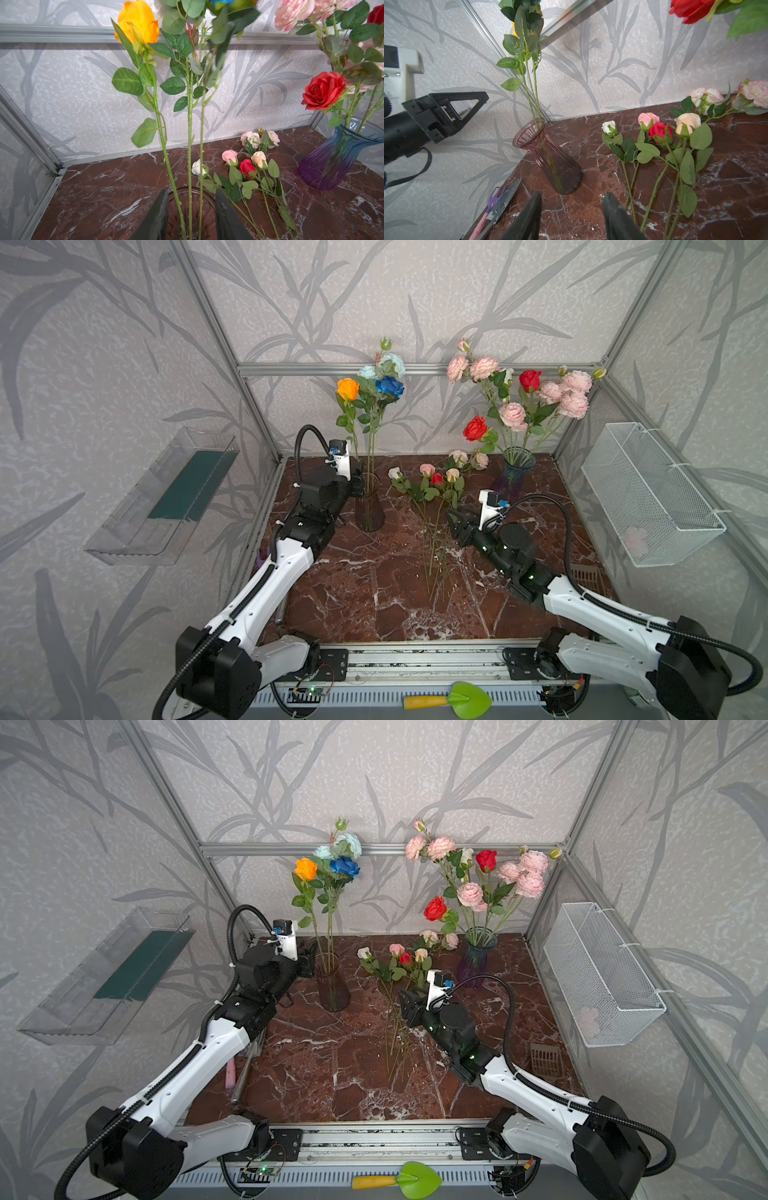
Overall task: Arrange the flowers into the vase
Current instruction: 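Lower the blue rose stem into the purple vase with the left gripper, then open the left gripper at the vase while the right gripper reaches into loose stems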
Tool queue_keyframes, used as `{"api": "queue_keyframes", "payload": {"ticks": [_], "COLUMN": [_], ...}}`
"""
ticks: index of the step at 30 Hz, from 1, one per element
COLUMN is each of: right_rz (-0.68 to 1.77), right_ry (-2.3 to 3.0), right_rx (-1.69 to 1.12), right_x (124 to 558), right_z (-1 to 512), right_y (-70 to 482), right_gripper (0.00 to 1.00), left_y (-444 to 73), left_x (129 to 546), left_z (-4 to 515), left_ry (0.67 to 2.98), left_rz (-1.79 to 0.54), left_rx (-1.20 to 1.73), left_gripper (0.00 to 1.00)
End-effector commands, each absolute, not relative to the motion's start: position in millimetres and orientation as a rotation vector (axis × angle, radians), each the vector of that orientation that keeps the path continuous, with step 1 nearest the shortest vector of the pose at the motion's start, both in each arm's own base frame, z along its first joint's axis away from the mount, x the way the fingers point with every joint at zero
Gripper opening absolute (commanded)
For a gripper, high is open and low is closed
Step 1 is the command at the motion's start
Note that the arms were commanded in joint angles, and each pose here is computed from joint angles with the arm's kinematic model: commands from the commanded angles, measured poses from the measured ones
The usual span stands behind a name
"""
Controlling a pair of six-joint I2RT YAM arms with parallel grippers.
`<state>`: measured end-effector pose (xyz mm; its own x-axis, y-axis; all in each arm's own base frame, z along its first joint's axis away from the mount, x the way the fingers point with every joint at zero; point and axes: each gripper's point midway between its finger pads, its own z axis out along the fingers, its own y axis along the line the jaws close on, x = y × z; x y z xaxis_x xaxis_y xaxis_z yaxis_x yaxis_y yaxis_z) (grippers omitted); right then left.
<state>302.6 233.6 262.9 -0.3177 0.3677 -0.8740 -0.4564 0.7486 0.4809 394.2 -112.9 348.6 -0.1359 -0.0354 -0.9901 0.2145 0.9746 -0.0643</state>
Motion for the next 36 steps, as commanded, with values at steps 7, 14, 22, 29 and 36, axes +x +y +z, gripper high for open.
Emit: {"api": "queue_keyframes", "payload": {"ticks": [7,14,22,29,36], "right_rz": [0.464,0.451,0.308,0.383,0.588], "right_ry": [2.084,2.327,2.477,2.458,2.556], "right_rx": [-0.354,-0.561,-0.148,0.134,0.269], "right_x": [309,310,364,386,396], "right_z": [201,135,98,76,30], "right_y": [232,255,220,201,212], "right_gripper": [0.46,0.42,0.43,0.46,0.38], "left_y": [-105,-118,-145,-154,-157], "left_x": [344,322,331,326,324], "left_z": [386,376,356,363,365], "left_ry": [1.583,1.484,1.534,1.523,1.522], "left_rz": [-0.447,-0.672,-0.846,-0.909,-0.922], "left_rx": [-0.016,-0.105,-0.108,-0.082,-0.072], "left_gripper": [0.39,0.46,0.46,0.46,0.47]}}
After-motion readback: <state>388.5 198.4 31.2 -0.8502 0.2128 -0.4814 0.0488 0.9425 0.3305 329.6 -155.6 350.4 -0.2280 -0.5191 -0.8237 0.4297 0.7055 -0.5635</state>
